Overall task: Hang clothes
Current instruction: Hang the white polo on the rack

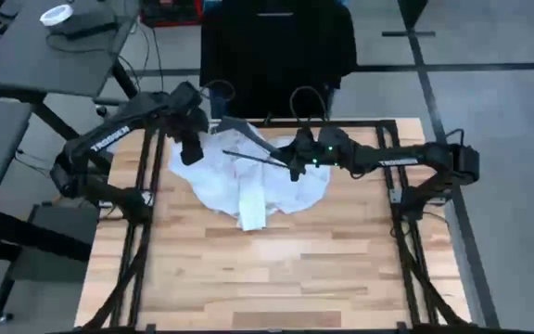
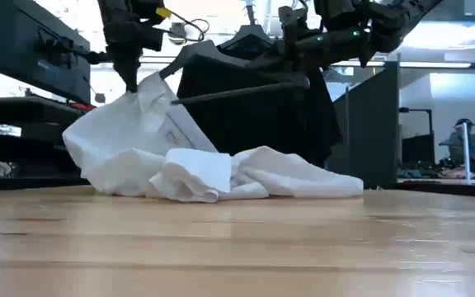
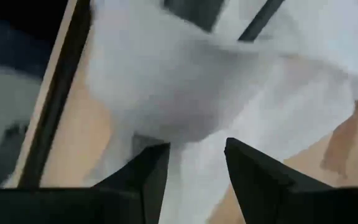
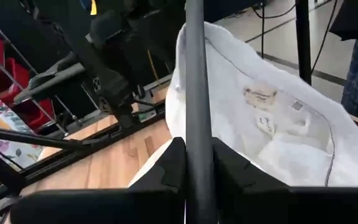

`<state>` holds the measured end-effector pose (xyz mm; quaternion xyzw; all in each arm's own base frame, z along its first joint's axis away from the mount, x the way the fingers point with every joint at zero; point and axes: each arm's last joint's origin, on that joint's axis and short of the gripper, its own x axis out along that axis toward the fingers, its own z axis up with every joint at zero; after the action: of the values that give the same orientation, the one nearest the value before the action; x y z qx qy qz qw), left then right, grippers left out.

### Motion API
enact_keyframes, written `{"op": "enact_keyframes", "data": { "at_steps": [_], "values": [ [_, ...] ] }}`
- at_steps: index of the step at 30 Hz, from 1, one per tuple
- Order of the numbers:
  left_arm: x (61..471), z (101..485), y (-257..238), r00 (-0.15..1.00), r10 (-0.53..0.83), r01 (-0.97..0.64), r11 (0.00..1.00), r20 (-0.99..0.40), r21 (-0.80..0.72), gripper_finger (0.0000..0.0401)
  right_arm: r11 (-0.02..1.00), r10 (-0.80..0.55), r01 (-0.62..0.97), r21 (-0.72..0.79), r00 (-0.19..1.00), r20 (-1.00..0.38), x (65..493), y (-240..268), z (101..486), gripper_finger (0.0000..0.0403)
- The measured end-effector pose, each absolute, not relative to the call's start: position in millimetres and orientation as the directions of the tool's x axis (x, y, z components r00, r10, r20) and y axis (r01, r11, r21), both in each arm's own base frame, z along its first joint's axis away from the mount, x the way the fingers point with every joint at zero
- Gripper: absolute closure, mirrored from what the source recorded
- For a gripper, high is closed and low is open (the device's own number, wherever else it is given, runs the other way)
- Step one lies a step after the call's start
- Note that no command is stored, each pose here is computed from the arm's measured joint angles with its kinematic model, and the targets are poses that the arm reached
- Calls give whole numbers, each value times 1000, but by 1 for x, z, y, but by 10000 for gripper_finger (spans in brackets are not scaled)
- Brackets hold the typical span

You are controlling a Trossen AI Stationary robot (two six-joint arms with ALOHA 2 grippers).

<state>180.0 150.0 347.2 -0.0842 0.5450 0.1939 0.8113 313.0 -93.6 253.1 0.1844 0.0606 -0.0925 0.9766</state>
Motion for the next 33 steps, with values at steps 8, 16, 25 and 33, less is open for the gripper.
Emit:
{"op": "enact_keyframes", "data": {
  "at_steps": [8,16,25,33],
  "values": [
    [161,368,136,365,344,-449,879,-865,160,256,918,-149,192,346,978,-148,313,-94,254,374],
    [155,370,140,315,409,-419,870,-857,261,256,917,-152,195,347,977,-148,313,-93,254,374],
    [157,361,140,321,291,-301,934,-901,194,256,919,-162,201,340,977,-141,313,-93,254,374],
    [169,352,150,370,327,-281,931,-870,231,256,929,-148,182,323,981,-126,313,-94,256,374]
  ]
}}
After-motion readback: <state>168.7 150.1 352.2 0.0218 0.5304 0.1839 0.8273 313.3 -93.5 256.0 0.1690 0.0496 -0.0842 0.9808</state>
